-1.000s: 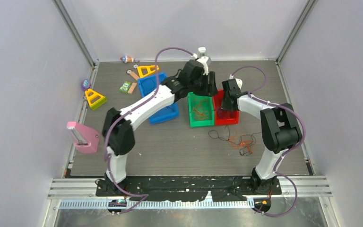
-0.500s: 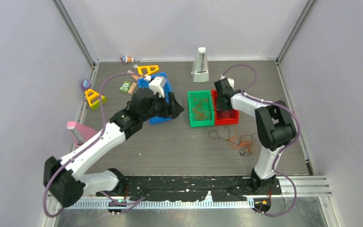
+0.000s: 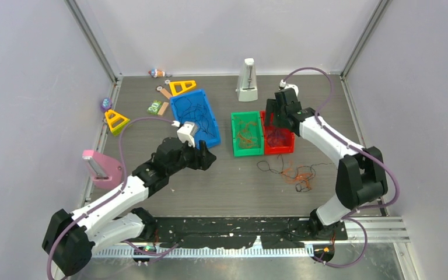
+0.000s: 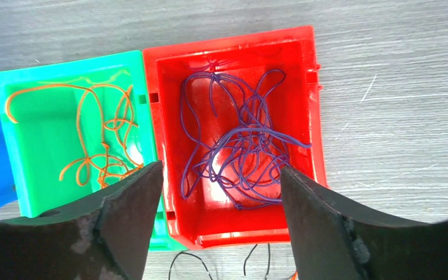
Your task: Untangle the cables
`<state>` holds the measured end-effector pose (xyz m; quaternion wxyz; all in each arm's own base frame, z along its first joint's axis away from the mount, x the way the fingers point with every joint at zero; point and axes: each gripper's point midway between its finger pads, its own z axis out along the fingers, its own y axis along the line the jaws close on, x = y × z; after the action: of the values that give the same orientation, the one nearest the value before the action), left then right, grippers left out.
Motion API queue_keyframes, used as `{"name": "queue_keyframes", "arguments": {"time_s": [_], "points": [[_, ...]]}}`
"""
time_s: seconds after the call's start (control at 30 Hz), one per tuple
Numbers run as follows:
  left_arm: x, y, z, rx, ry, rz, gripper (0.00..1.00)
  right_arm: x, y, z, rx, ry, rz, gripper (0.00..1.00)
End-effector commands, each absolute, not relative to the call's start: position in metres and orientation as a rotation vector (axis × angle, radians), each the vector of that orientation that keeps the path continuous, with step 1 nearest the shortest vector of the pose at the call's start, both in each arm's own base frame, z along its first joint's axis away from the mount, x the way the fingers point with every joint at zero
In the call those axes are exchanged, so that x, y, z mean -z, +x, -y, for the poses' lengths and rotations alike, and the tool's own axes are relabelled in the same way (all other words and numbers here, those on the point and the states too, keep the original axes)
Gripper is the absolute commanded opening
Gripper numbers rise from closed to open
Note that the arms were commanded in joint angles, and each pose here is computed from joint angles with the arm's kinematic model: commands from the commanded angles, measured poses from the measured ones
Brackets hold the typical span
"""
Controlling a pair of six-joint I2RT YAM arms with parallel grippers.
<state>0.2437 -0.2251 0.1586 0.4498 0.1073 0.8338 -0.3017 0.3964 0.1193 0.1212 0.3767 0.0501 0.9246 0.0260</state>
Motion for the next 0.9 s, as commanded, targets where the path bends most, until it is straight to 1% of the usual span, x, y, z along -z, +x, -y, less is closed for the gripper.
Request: {"name": "queue_keyframes", "arguments": {"time_s": [0.0,0.3,0.4,0.53,0.57,0.67,0.73,0.8,0.87], "points": [[-0.187,0.247,0.241,0.837,0.339,-1.890,0.63,-0.168,0.396,-0.110,-0.071,0.165,-2.268,0.82],[-0.171,0.224,0.274,0.922,0.576,-1.889,0.64,-0.207,0.403,-0.064,-0.066,0.402,-2.132,0.84],[-0.166,0.220,0.279,0.930,0.598,-1.893,0.65,-0.196,0.410,-0.068,-0.133,0.420,-2.158,0.84],[-0.162,0.218,0.284,0.941,0.611,-1.909,0.65,-0.174,0.418,-0.088,-0.251,0.426,-2.219,0.83],[-0.160,0.218,0.285,0.941,0.615,-1.914,0.65,-0.174,0.422,-0.095,-0.305,0.428,-2.212,0.82],[-0.153,0.220,0.287,0.932,0.618,-1.956,0.65,-0.156,0.427,-0.107,-0.350,0.425,-2.247,0.77],[-0.152,0.222,0.289,0.927,0.621,-1.973,0.65,-0.146,0.430,-0.111,-0.349,0.421,-2.270,0.70],[-0.149,0.223,0.291,0.922,0.624,-1.989,0.65,-0.137,0.432,-0.112,-0.344,0.418,-2.285,0.66],[-0.147,0.224,0.291,0.918,0.621,-1.999,0.65,-0.129,0.435,-0.112,-0.334,0.433,-2.288,0.66]]}}
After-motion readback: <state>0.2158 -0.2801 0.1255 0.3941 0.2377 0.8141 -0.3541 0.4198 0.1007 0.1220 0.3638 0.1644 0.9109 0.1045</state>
